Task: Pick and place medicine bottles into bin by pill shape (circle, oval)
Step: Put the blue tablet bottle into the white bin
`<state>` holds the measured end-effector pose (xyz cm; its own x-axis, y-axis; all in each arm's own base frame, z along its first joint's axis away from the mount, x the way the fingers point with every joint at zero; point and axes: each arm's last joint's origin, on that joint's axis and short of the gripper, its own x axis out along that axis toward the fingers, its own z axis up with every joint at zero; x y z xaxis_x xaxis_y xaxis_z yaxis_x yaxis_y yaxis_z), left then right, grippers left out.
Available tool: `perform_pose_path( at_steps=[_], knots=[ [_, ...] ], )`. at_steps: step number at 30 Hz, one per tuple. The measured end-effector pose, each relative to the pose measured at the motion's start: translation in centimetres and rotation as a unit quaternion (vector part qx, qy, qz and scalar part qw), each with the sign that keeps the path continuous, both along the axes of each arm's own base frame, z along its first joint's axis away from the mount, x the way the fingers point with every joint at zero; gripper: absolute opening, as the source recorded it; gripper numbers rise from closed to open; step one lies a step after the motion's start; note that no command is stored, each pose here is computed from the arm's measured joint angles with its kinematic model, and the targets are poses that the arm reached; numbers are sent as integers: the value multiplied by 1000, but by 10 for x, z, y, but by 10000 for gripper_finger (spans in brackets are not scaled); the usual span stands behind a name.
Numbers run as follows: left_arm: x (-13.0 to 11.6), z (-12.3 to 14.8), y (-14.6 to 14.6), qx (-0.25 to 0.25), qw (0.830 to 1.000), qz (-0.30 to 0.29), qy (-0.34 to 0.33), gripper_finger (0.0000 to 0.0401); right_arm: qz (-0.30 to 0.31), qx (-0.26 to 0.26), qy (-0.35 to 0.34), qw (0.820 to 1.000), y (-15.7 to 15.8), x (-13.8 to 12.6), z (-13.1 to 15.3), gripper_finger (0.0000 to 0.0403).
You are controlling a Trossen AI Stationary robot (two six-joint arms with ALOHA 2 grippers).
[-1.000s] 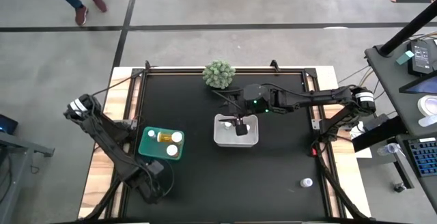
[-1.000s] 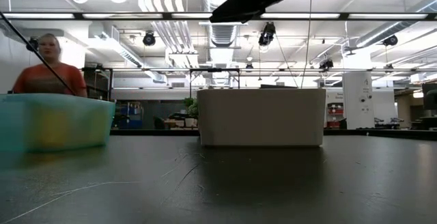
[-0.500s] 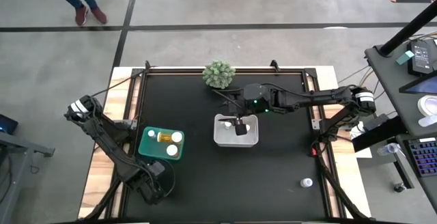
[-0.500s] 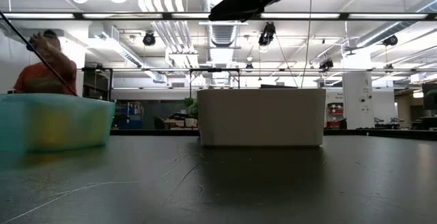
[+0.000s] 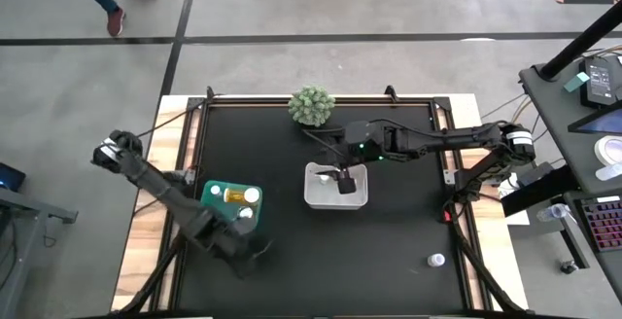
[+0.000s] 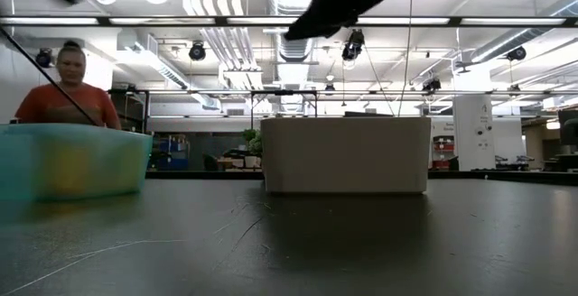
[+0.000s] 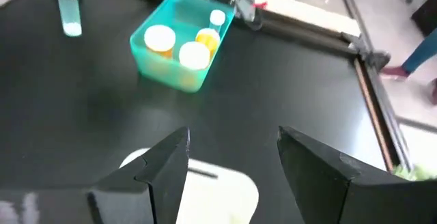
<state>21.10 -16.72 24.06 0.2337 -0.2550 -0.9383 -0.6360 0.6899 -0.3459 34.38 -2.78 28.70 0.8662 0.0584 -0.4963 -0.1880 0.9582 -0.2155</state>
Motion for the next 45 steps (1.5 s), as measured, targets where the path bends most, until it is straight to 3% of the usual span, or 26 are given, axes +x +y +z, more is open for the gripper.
perform_pose_path(
  at_steps=[8, 12, 16, 20, 36, 45],
  knots=[
    [68, 26, 58, 63, 990, -79, -97, 97, -13, 25, 100, 995, 2, -18, -9, 215],
    [100, 17, 78, 84, 983, -130, -95, 97, -28, 41, 131, 990, 3, -31, -5, 215],
    [122, -3, 85, 83, 978, -183, -51, 97, -38, 53, 126, 990, 3, -44, 1, 215],
    [133, -16, 88, 91, 973, -214, -1, 97, -42, 60, 109, 991, 5, -58, 6, 215],
    [136, -20, 91, 109, 968, -227, 0, 98, -72, 103, 83, 989, 6, -75, -1, 215],
    [136, -31, 91, 113, 966, -233, -16, 126, -74, 107, 76, 989, 6, -74, 1, 215]
  ],
)
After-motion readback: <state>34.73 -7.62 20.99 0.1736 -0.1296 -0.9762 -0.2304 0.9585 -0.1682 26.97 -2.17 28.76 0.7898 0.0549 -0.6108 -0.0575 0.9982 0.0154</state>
